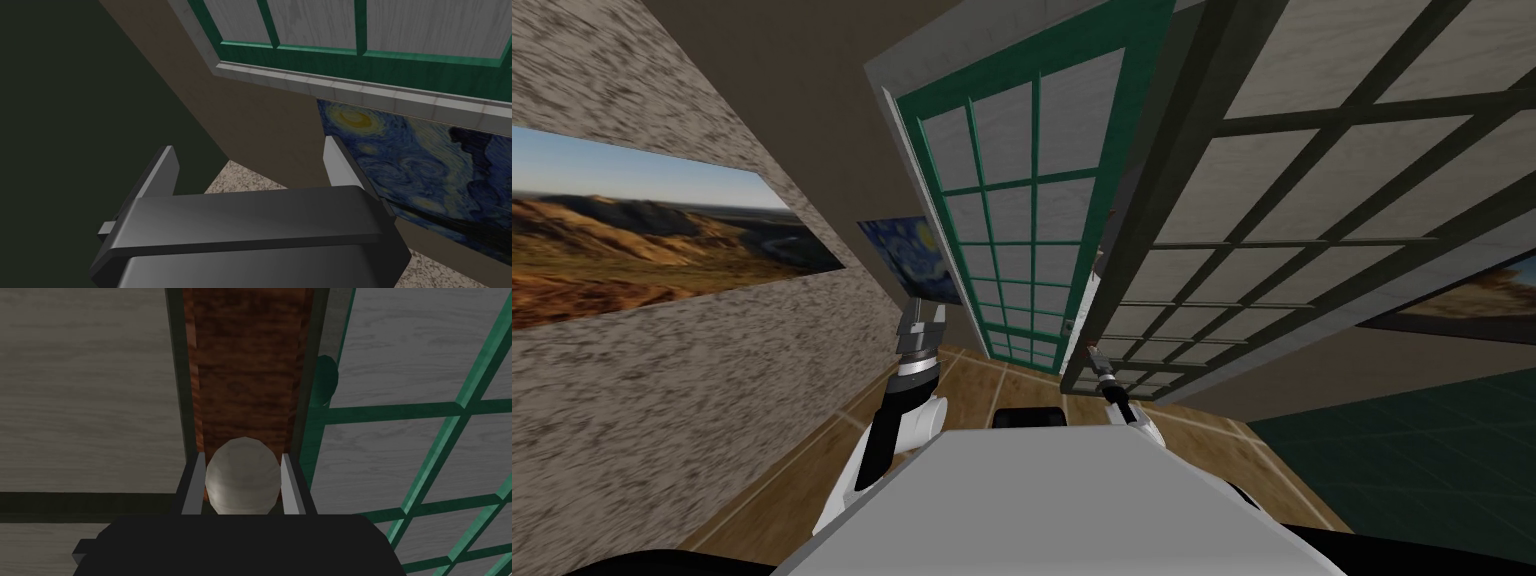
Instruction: Pull the door open
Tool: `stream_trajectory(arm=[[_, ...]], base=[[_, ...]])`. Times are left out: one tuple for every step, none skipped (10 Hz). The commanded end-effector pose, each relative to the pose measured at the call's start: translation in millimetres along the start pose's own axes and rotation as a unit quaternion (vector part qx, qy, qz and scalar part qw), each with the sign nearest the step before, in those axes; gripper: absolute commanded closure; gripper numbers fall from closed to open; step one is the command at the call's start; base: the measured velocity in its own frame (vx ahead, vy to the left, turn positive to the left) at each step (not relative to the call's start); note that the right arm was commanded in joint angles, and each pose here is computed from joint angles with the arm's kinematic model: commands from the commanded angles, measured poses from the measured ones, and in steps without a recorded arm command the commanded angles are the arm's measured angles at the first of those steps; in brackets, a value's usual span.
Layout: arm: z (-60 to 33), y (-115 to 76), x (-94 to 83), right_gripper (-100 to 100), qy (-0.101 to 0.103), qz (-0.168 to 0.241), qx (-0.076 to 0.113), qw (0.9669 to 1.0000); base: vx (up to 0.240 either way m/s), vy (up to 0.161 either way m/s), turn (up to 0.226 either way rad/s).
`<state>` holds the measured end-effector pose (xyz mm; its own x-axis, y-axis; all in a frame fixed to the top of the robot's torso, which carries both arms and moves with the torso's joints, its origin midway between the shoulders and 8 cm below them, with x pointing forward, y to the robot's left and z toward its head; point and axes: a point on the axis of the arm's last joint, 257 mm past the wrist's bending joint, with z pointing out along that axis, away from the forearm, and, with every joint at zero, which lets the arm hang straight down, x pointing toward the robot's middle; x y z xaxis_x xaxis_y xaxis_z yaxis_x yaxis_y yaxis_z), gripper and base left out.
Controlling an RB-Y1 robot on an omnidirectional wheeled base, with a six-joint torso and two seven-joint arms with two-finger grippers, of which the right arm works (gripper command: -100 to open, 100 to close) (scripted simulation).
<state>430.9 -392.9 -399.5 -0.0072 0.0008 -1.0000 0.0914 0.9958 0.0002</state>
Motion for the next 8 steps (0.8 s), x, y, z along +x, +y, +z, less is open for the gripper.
stream_trajectory(arm=[[-0.7,0.2,0.5,100,0.000,0.001,0.000,1.0000],[-0.7,0.2,0.5,100,0.000,0.001,0.000,1.0000],[-0.7,0.2,0.5,100,0.000,0.001,0.000,1.0000],[-3.3,-2.5,2.2,100,0.002,0.017,0.003,0.9998],[-4.6,-4.2,2.8,100,0.003,0.027,0.006,0.9996],[-5.5,-5.4,3.0,100,0.003,0.035,0.007,0.9993],[-6.3,-6.6,3.3,100,0.003,0.043,0.009,0.9990],[-7.2,-7.9,3.5,100,0.002,0.052,0.011,0.9986]], base=[[-0.007,-0.002,0.002],[0.000,0.000,0.000],[0.000,0.000,0.000],[-0.032,-0.015,0.067],[-0.062,-0.036,0.074],[-0.069,-0.010,0.056],[-0.063,-0.002,0.032],[-0.048,-0.008,0.038]])
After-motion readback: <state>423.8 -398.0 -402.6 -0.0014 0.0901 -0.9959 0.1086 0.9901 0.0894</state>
